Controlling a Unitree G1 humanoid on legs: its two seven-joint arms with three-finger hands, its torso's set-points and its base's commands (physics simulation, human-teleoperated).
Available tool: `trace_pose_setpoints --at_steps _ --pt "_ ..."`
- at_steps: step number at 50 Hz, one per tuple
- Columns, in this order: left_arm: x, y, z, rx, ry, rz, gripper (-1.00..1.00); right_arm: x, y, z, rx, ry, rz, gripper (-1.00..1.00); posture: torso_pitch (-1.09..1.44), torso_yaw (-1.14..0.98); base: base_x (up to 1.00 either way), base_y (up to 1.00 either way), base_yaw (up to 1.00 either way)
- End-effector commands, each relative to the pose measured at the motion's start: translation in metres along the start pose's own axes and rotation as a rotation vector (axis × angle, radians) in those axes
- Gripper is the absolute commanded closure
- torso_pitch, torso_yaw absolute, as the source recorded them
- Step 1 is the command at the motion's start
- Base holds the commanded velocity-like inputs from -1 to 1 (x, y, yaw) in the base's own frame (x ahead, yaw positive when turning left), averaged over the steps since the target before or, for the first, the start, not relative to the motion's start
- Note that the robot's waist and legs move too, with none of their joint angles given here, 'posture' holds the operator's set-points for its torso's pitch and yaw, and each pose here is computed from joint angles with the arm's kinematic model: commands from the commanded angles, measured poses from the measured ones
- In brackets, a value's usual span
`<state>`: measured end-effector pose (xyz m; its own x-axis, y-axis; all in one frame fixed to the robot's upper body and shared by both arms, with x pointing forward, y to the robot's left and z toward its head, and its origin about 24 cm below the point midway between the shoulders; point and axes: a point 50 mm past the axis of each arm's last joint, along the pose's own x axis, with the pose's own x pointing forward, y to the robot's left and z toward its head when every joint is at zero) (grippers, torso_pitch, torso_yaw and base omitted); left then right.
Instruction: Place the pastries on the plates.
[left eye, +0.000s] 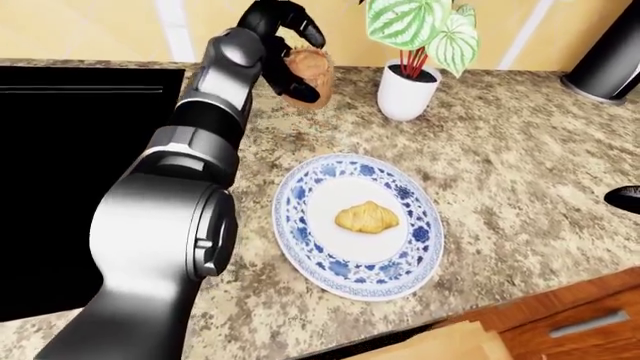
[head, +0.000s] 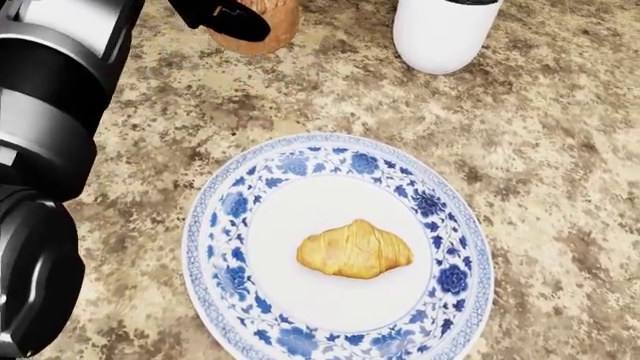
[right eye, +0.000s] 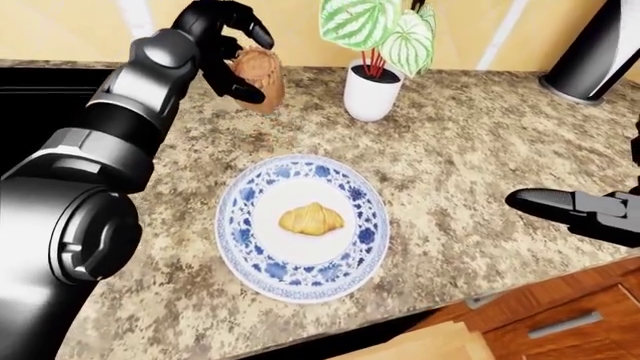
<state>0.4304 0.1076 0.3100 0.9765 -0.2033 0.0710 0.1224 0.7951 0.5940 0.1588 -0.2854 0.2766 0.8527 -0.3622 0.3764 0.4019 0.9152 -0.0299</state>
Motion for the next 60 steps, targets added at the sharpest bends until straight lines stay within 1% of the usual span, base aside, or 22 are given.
trace_pose_setpoints --at_steps 1,8,14,18,20,21,23,26,27,28,29,30,31,32,33,35,37,46,48,52,54,60 --pt "-0.004 0.015 0.032 0.013 -0.115 0.048 1.00 -0.001 -0.003 0.010 -0.014 -0.068 -0.024 -1.00 0.04 -0.39 0.00 0.00 0.00" --pt "-0.004 0.017 0.036 0.030 -0.120 0.046 1.00 -0.002 -0.004 0.010 -0.012 -0.067 -0.020 -1.00 0.00 -0.39 0.00 0.00 0.00" --pt "-0.004 0.016 0.036 0.024 -0.115 0.044 1.00 0.003 -0.002 0.016 -0.014 -0.075 -0.013 -1.00 0.00 -0.39 0.00 0.00 0.00" --pt "-0.004 0.018 0.038 0.003 -0.116 0.048 1.00 0.007 0.000 0.021 -0.017 -0.083 -0.006 -1.00 0.00 -0.39 0.00 0.00 0.00" --pt "-0.005 0.018 0.038 -0.004 -0.123 0.025 1.00 0.007 0.001 0.021 -0.015 -0.084 -0.003 -1.00 0.00 -0.39 0.00 0.00 0.00" --pt "-0.005 0.020 0.039 0.019 -0.122 0.040 1.00 0.007 0.001 0.020 -0.016 -0.083 -0.002 -1.00 0.00 -0.39 0.00 0.00 0.00" --pt "-0.006 0.023 0.042 -0.018 -0.135 0.042 1.00 0.008 0.004 0.021 -0.030 -0.081 0.014 -1.00 0.00 -0.39 0.00 0.00 0.00" --pt "-0.007 0.025 0.043 -0.004 -0.135 0.048 1.00 0.010 0.005 0.024 -0.023 -0.088 0.010 -1.00 0.00 -0.39 0.00 0.00 0.00" --pt "-0.007 0.027 0.044 -0.003 -0.136 0.059 1.00 0.010 0.006 0.023 -0.024 -0.087 0.014 -1.00 0.00 -0.39 0.00 0.00 0.00" --pt "-0.007 0.027 0.044 0.008 -0.135 0.060 1.00 0.010 0.005 0.023 -0.023 -0.087 0.014 -1.00 0.00 -0.39 0.00 0.00 0.00" --pt "-0.007 0.028 0.044 -0.027 -0.131 0.061 1.00 0.009 0.005 0.023 -0.021 -0.087 0.012 -1.00 0.00 -0.39 0.00 0.00 0.00" --pt "-0.007 0.030 0.044 -0.035 -0.129 0.070 1.00 0.009 0.006 0.022 -0.021 -0.085 0.013 -1.00 0.00 -0.39 0.00 0.00 0.00" --pt "-0.008 0.031 0.044 -0.027 -0.127 0.074 1.00 0.009 0.006 0.021 -0.022 -0.083 0.014 -1.00 0.00 -0.39 0.00 0.00 0.00" --pt "-0.008 0.031 0.044 -0.033 -0.126 0.079 1.00 0.008 0.006 0.020 -0.019 -0.082 0.011 -1.00 0.00 -0.38 0.00 0.00 0.00" --pt "-0.007 0.030 0.042 -0.017 -0.114 0.076 1.00 0.008 0.007 0.018 -0.022 -0.080 0.013 -1.00 0.00 -0.38 0.00 0.00 0.00" --pt "-0.007 0.029 0.041 -0.023 -0.111 0.067 1.00 0.008 0.007 0.017 -0.020 -0.078 0.014 -1.00 -0.01 -0.37 0.00 0.00 0.00" --pt "-0.007 0.029 0.040 -0.013 -0.102 0.068 1.00 0.008 0.007 0.018 -0.019 -0.079 0.014 -1.00 -0.01 -0.37 0.00 0.00 0.00" --pt "-0.007 0.029 0.041 -0.017 -0.098 0.063 1.00 0.009 0.009 0.019 -0.021 -0.078 0.019 -1.00 -0.02 -0.33 0.00 0.00 0.00" --pt "-0.007 0.030 0.041 -0.016 -0.096 0.066 1.00 0.011 0.009 0.022 -0.024 -0.083 0.025 -1.00 -0.02 -0.32 0.00 0.00 0.00" --pt "-0.008 0.031 0.043 -0.016 -0.103 0.065 1.00 0.034 0.014 0.051 -0.051 -0.125 0.055 -1.00 -0.02 -0.30 0.00 0.00 0.00" --pt "-0.008 0.032 0.044 -0.010 -0.105 0.064 1.00 0.041 0.019 0.058 -0.057 -0.137 0.069 -1.00 -0.03 -0.30 0.00 0.00 0.00" --pt "-0.009 0.034 0.049 -0.016 -0.116 0.065 1.00 0.056 0.036 0.063 -0.055 -0.150 0.116 -1.00 -0.04 -0.28 0.00 0.00 0.00"
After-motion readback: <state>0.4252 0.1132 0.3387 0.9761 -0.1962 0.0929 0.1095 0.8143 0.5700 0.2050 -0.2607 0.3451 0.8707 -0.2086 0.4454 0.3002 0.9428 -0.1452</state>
